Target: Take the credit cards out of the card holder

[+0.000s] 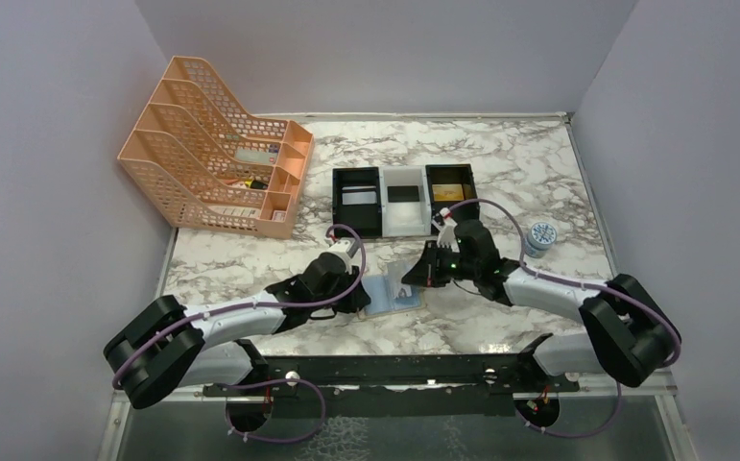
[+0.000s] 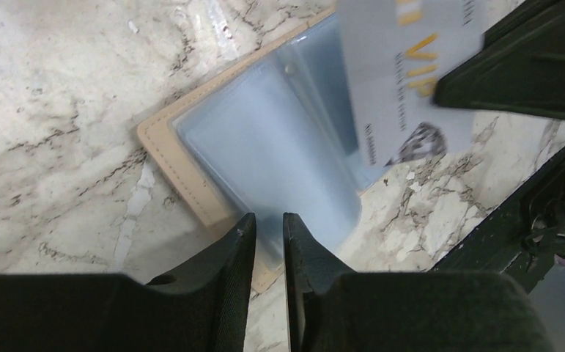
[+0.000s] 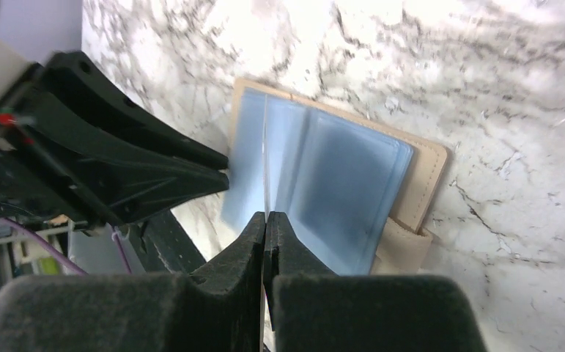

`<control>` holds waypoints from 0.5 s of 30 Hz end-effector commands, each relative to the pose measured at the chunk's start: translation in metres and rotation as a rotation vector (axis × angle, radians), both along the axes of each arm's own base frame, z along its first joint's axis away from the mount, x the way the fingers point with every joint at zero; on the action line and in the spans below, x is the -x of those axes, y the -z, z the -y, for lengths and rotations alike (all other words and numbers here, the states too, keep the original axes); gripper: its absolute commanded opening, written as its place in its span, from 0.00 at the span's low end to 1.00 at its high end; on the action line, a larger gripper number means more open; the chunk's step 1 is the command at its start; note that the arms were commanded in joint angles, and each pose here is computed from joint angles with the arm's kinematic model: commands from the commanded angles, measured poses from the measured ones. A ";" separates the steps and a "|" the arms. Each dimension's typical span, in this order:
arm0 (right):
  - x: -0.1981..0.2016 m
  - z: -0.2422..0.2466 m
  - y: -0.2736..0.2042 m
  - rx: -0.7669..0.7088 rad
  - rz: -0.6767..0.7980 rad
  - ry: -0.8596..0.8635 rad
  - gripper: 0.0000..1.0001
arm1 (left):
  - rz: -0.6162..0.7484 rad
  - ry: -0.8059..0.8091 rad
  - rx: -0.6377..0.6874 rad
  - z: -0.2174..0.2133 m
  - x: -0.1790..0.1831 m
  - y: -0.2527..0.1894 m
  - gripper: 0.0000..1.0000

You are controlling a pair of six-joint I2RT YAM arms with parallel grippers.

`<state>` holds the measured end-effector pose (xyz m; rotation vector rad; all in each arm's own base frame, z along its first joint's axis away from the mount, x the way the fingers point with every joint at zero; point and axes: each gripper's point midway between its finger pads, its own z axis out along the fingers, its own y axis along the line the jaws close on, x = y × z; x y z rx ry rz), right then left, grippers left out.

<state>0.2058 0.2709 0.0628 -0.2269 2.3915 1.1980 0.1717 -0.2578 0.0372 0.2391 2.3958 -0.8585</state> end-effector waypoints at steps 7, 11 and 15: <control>-0.026 0.014 -0.055 0.048 0.252 0.063 0.01 | 0.072 -0.071 -0.048 -0.020 -0.008 -0.021 0.33; -0.026 0.013 -0.074 0.019 0.328 0.043 0.01 | 0.090 -0.090 -0.061 -0.026 -0.010 -0.026 0.40; -0.022 0.010 -0.090 -0.018 0.393 0.003 0.01 | 0.097 -0.099 -0.090 -0.032 -0.011 -0.028 0.47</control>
